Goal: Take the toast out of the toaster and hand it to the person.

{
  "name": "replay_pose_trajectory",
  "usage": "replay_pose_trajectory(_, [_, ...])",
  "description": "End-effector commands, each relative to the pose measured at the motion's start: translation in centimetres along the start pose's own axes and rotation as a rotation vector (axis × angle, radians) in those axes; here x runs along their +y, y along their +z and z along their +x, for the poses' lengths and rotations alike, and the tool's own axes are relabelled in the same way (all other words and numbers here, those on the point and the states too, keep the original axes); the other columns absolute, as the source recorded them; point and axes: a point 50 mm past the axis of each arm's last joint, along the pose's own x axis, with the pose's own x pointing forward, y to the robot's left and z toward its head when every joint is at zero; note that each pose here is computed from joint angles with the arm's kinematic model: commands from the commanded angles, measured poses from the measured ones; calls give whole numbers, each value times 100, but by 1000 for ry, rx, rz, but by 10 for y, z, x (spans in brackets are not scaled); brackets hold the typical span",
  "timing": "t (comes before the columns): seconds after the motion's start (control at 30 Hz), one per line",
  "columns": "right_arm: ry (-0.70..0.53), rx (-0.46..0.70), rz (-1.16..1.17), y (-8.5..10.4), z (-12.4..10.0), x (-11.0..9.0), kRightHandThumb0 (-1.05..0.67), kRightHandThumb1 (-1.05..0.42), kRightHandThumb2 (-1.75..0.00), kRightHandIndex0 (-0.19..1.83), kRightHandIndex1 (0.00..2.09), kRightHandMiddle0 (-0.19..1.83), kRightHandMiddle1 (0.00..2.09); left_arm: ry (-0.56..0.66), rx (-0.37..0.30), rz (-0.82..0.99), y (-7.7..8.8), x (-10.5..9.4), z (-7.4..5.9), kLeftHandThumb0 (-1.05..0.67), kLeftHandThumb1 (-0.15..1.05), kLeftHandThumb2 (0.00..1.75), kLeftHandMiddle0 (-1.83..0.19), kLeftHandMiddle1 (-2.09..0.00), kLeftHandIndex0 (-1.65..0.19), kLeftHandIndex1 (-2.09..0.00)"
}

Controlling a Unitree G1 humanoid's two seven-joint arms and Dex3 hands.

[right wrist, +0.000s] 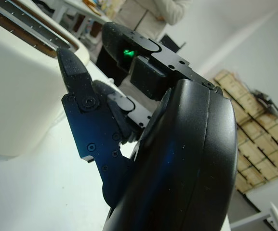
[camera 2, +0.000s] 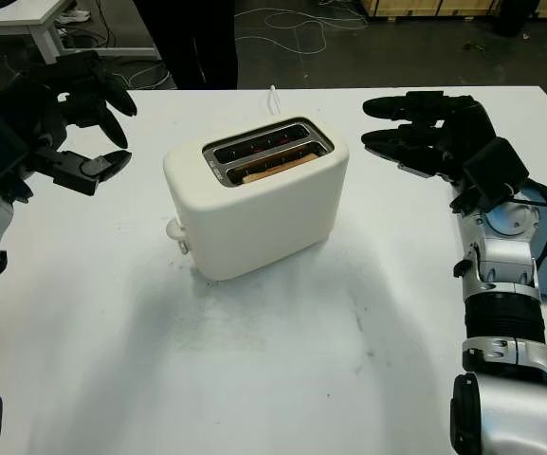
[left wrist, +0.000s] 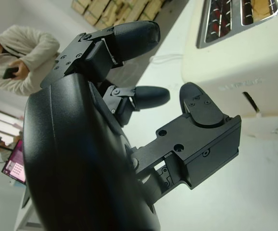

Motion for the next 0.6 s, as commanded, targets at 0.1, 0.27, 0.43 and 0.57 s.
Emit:
replay_pose_trajectory(0.1, [-10, 9, -27, 1, -3, -5, -37, -76, 0, 113, 0, 103, 0, -5, 5, 10, 1, -1, -1, 29, 18, 113, -57, -153, -50, -140])
replay_pose_trajectory(0.27, [-15, 6, -12, 1, -1, -6, -35, -76, 0, 113, 0, 104, 0, -9, 2, 14, 1, 0, -1, 28, 21, 109, -56, -152, -49, -137])
replay_pose_trajectory(0.43, [-11, 4, -1, 2, 1, -6, -33, -77, 0, 112, 0, 102, 0, -7, -8, 41, 2, 3, 0, 33, 28, 99, -57, -148, -50, -133])
replay_pose_trajectory(0.57, [-4, -1, 15, 2, 3, -8, -26, -77, 0, 111, 0, 101, 0, -8, -12, 45, 5, 5, 1, 32, 30, 95, -57, -146, -50, -131])
